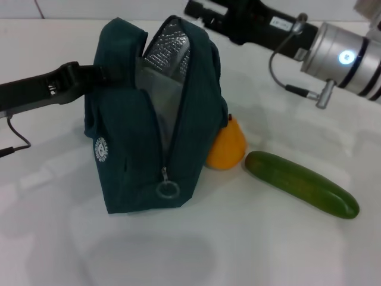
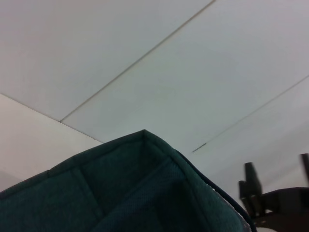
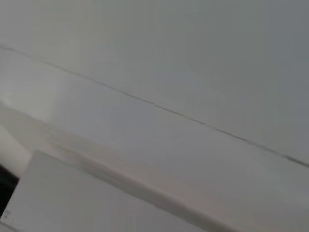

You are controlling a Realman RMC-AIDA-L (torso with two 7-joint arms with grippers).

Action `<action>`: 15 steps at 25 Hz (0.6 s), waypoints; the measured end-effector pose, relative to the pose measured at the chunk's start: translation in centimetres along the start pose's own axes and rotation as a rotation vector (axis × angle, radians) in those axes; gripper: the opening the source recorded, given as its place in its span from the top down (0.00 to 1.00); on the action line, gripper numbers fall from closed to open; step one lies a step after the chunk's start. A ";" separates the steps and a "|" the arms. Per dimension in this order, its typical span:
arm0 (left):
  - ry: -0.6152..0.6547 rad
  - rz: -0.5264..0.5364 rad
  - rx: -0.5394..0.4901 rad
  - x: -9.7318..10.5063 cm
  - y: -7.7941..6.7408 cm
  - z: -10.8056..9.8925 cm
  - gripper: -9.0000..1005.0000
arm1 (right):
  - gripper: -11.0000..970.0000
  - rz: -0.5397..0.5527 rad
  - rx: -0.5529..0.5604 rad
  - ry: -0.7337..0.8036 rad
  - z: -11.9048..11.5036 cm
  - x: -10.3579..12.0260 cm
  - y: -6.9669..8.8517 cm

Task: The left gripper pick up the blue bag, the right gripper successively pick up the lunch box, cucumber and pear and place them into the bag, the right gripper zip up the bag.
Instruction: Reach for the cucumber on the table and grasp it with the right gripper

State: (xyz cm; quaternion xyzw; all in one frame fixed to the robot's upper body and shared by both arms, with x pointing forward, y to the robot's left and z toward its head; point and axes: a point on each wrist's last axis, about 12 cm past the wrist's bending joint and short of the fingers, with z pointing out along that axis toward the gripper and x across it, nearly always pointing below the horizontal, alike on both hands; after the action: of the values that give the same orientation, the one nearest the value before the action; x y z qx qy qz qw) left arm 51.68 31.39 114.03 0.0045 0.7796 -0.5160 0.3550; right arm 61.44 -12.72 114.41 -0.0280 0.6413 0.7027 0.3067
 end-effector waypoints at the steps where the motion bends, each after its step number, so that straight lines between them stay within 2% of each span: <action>1: -0.006 -0.004 -0.002 0.0 0.2 -0.1 0.95 | 0.55 -0.026 -0.011 -0.006 -0.2 -0.3 0.2; 4: -0.018 -0.016 -0.003 0.2 0.7 -0.3 0.95 | 0.43 -0.125 -0.002 -0.053 -2.2 -1.5 0.1; 9: -0.028 -0.027 -0.004 0.6 1.1 -0.6 0.95 | 0.26 -0.345 0.107 -0.118 -6.5 -3.7 -0.5; 14: -0.050 -0.040 -0.024 0.9 1.6 -1.6 0.95 | 0.09 -0.573 0.200 -0.026 -8.7 -5.2 0.2; 15: -0.056 -0.044 -0.028 1.0 1.7 -1.8 0.95 | 0.09 -0.611 0.220 0.012 -9.0 -5.4 0.5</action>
State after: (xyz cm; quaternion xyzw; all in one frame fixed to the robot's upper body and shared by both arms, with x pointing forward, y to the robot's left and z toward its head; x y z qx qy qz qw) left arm 50.66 33.28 112.48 -0.0319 0.7765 -0.5126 0.3651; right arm 62.43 -23.17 115.58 -0.1904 0.6771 0.5045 0.5008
